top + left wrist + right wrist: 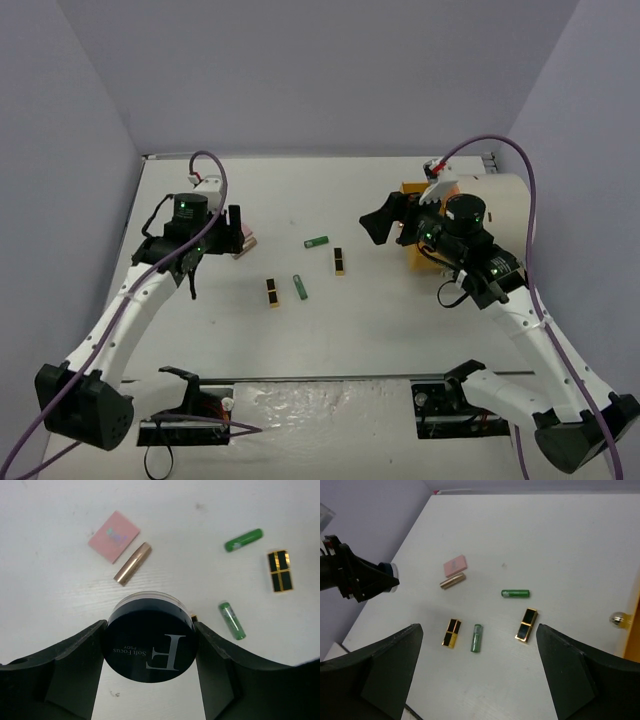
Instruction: Organize the makeup
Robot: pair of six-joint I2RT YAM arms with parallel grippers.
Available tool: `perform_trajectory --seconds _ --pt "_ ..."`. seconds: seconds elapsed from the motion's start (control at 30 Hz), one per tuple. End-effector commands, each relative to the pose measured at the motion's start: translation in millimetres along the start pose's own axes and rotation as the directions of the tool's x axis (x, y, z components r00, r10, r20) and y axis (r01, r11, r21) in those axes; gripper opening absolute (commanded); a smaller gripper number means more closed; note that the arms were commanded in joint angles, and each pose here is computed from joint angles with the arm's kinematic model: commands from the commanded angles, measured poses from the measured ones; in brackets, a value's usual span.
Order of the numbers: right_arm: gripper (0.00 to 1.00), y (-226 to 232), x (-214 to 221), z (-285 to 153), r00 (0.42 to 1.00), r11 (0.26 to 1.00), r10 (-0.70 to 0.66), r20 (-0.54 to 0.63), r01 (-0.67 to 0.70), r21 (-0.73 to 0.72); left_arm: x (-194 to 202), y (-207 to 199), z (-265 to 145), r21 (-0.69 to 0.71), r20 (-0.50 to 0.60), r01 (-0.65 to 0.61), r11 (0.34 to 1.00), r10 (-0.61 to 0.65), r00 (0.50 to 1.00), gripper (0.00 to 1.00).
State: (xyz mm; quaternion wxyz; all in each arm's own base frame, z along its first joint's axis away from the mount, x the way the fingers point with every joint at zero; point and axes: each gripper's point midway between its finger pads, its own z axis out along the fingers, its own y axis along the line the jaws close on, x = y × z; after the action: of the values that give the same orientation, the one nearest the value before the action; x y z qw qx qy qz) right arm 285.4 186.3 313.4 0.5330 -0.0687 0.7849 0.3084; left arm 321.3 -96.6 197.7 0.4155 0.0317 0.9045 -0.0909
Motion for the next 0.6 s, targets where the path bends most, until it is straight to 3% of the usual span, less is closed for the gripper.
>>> perform_trajectory --seconds 0.0,0.27,0.57 --pt "0.90 46.7 -20.5 10.2 0.998 0.976 0.060 -0.034 -0.065 -0.209 -46.3 -52.0 -42.1 0.222 0.249 -0.215 0.951 0.158 0.956 0.22" --pt "0.80 79.8 -21.7 39.4 0.985 0.938 0.091 -0.147 -0.134 -0.319 -63.8 -140.2 -95.0 0.419 0.461 -0.442 0.793 0.233 0.856 0.22" --pt "0.76 117.4 -15.7 55.4 0.976 0.895 0.091 -0.197 -0.167 -0.413 -62.5 -191.8 -112.7 0.470 0.543 -0.582 0.664 0.303 0.783 0.23"
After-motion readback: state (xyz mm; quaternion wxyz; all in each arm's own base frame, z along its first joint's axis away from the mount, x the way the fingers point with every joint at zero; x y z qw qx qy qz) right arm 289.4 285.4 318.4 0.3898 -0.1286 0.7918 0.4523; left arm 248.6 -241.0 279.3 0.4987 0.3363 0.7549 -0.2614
